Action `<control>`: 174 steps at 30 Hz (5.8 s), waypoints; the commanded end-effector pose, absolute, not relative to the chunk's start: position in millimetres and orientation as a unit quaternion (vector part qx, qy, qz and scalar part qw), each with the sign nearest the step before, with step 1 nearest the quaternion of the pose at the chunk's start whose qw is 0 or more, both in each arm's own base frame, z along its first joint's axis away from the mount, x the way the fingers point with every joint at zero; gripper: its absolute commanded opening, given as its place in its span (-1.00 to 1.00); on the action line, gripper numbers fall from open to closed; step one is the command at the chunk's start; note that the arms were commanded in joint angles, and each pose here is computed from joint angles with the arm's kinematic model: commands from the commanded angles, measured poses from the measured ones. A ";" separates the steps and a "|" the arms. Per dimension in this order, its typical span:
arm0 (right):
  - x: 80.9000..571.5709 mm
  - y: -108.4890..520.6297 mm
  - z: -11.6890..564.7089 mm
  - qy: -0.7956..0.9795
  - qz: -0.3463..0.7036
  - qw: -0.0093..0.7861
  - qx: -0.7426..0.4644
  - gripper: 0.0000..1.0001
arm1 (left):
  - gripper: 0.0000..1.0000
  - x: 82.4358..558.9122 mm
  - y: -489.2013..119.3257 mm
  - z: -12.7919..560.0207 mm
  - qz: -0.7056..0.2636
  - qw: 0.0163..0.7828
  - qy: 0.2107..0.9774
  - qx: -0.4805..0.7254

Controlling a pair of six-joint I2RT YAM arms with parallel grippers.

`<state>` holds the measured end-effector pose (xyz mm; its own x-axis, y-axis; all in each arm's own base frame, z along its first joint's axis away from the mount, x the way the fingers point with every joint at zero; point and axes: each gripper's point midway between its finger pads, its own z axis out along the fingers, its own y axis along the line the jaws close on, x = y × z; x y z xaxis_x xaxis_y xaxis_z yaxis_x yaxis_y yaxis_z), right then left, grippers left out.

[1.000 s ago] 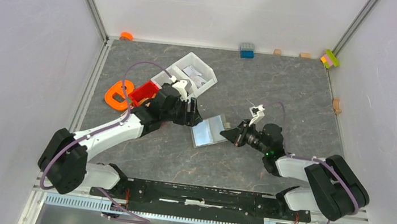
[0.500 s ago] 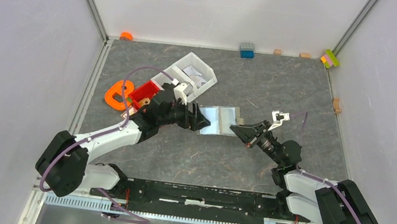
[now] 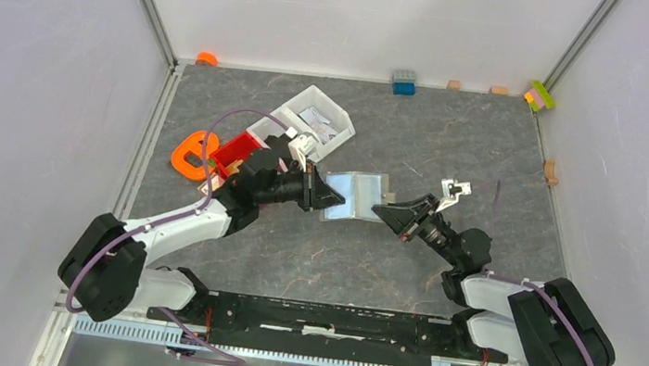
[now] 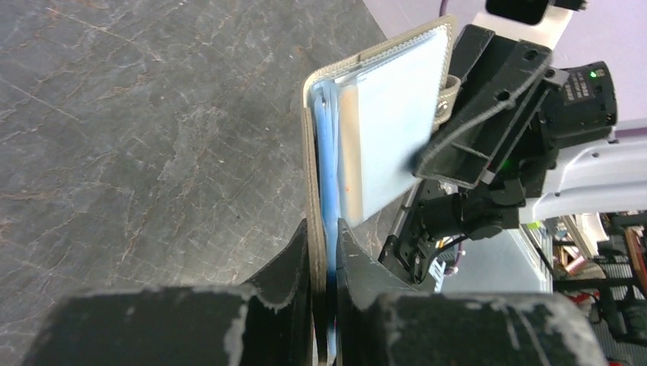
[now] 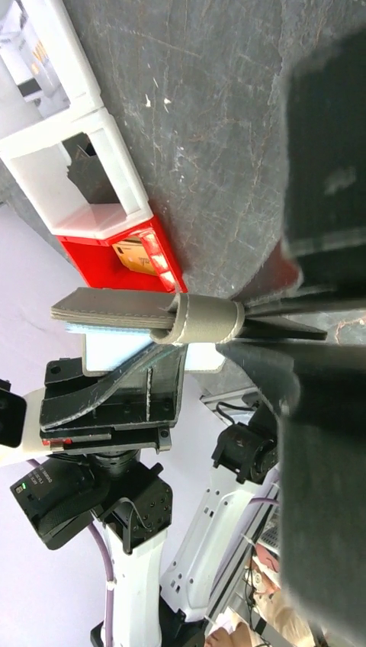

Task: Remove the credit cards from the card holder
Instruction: Remove the credit card from the card holder.

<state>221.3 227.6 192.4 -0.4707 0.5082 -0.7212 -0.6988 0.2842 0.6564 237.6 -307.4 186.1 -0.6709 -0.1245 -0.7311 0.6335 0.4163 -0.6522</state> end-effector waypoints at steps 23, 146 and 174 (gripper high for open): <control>238.0 227.9 181.7 0.650 0.500 0.560 -0.119 -0.34 | -0.96 238.1 -300.3 210.2 -0.516 0.414 0.730 0.171; 228.2 274.0 176.7 0.670 0.434 0.567 -0.204 0.70 | -0.57 229.3 -314.3 205.1 -0.506 0.395 0.739 0.204; 241.7 247.7 172.1 0.693 0.391 0.591 -0.136 -1.00 | 0.17 228.4 -317.5 202.3 -0.510 0.384 0.741 0.207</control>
<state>240.9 245.7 164.8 -0.2757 0.2469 -0.9290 -0.6441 0.6700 0.3692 226.2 -308.4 178.3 -0.6715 -0.0837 -0.7363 0.6358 0.4454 -0.6304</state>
